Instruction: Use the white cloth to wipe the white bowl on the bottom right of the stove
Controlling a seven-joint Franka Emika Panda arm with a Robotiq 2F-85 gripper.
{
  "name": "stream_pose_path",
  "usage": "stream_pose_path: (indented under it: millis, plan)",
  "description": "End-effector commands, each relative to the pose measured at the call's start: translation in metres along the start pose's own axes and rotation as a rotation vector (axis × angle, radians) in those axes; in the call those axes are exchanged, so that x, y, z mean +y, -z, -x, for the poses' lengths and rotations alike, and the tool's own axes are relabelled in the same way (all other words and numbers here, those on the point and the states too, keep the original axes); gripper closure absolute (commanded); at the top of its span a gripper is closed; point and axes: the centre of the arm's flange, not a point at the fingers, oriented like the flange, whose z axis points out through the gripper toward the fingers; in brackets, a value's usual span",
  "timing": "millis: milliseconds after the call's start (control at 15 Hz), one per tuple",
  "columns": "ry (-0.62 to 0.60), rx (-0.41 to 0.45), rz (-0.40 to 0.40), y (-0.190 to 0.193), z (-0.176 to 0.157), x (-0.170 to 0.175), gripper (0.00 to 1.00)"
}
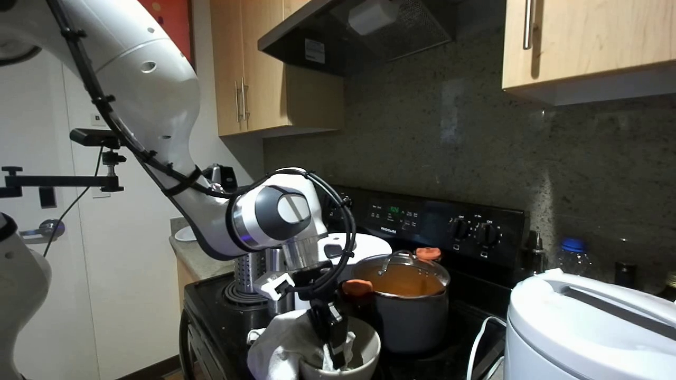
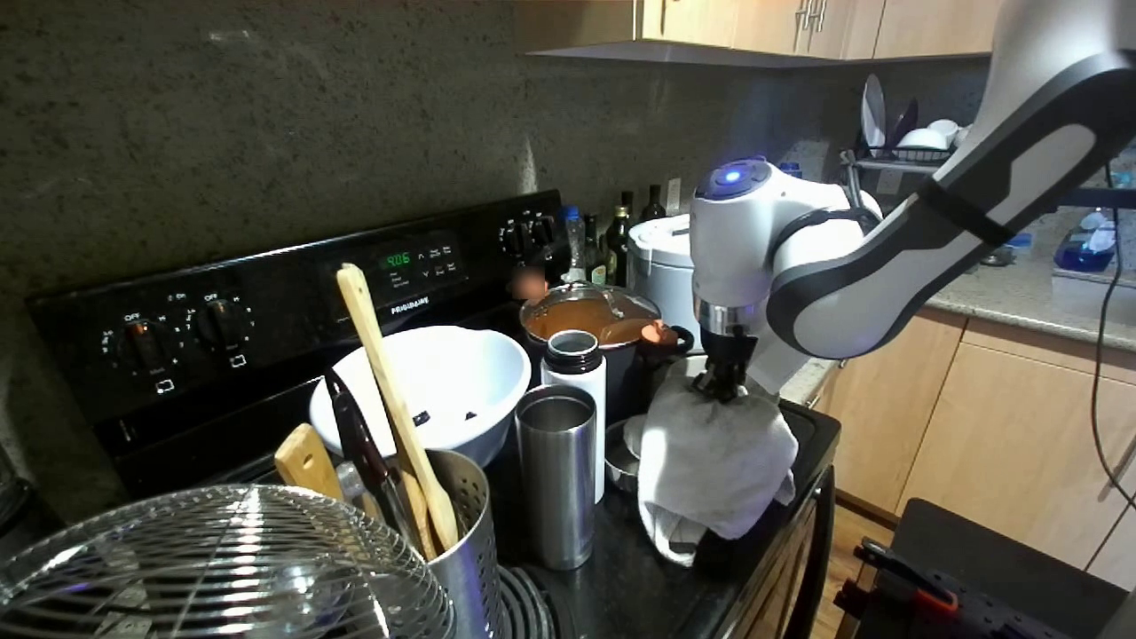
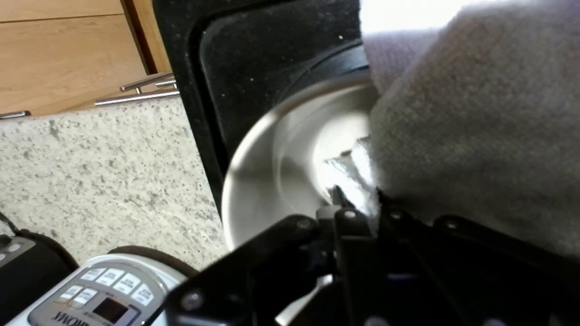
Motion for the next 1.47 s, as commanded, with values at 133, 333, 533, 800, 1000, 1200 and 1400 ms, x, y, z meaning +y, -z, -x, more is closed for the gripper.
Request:
stream_pose_path:
  millis: [133,333,533,800,1000,1200,1400]
  plan:
    - [0.054,-0.081,-0.108,0.009,-0.005,-0.018,0.95]
    - [0.031,-0.051,-0.14,0.013,-0.01,-0.02,0.95]
    - [0.023,-0.021,-0.117,0.015,-0.014,-0.018,0.95]
    - [0.06,-0.014,-0.05,0.013,-0.015,-0.018,0.95]
    - [0.086,-0.019,0.001,0.011,-0.014,-0.018,0.95]
    - [0.106,-0.049,0.011,0.01,-0.012,-0.018,0.95]
    - [0.084,-0.071,-0.044,0.01,-0.013,-0.018,0.95]
